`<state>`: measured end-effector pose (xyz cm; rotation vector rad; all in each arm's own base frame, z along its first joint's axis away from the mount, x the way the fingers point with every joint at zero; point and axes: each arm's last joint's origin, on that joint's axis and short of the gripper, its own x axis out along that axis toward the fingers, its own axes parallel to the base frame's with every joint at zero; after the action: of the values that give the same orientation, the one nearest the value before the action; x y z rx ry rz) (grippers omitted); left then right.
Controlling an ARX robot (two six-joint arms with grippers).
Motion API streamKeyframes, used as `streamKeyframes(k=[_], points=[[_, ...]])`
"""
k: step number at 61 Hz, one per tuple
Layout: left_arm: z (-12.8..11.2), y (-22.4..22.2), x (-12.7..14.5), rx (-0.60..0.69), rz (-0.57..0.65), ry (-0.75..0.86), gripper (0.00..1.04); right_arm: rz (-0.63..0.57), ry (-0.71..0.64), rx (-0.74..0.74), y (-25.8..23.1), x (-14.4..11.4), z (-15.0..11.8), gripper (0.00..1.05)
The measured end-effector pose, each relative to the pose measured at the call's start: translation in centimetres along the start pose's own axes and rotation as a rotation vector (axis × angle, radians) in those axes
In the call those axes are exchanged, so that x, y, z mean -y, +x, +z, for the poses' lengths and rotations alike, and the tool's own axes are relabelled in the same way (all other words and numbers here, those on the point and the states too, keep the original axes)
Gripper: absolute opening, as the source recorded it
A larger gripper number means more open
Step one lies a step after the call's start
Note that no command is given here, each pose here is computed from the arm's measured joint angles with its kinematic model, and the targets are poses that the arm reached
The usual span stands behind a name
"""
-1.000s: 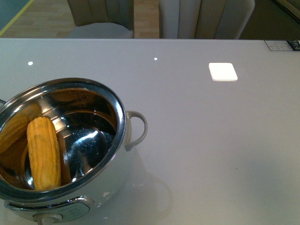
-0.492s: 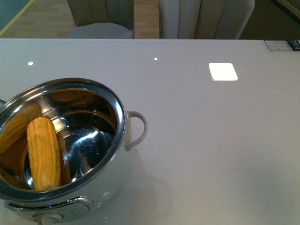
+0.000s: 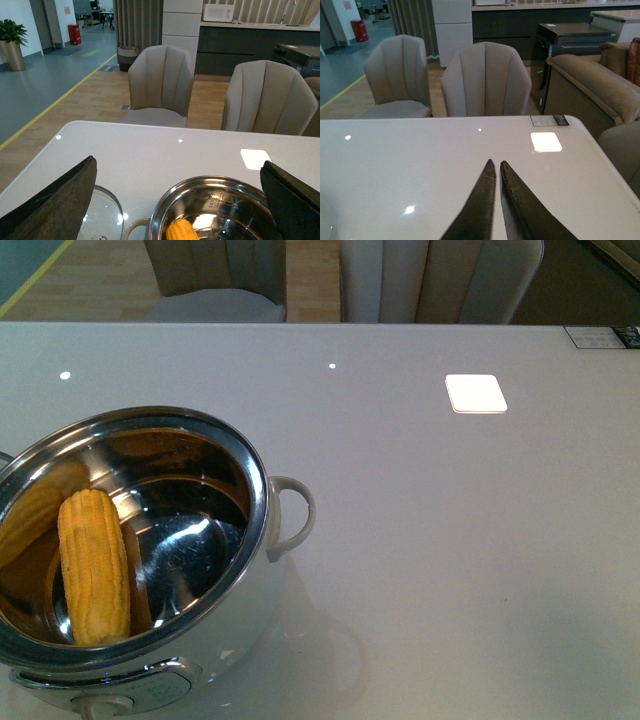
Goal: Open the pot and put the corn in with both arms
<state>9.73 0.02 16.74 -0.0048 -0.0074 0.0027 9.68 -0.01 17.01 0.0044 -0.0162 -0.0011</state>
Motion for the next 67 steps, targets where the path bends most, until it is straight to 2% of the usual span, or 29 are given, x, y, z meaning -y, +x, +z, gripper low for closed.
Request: streamKeyframes(k=[14, 29, 67], points=[[0.0, 0.0, 0.0, 0.0, 0.0, 0.0, 0.98, 0.0, 0.0, 0.0, 0.0, 0.0, 0.0, 0.56], [0.0, 0.0, 0.0, 0.0, 0.0, 0.0, 0.98, 0.0, 0.0, 0.0, 0.0, 0.0, 0.0, 0.96], [0.0, 0.0, 0.0, 0.0, 0.0, 0.0, 0.98, 0.0, 0.0, 0.0, 0.0, 0.0, 0.0, 0.96]])
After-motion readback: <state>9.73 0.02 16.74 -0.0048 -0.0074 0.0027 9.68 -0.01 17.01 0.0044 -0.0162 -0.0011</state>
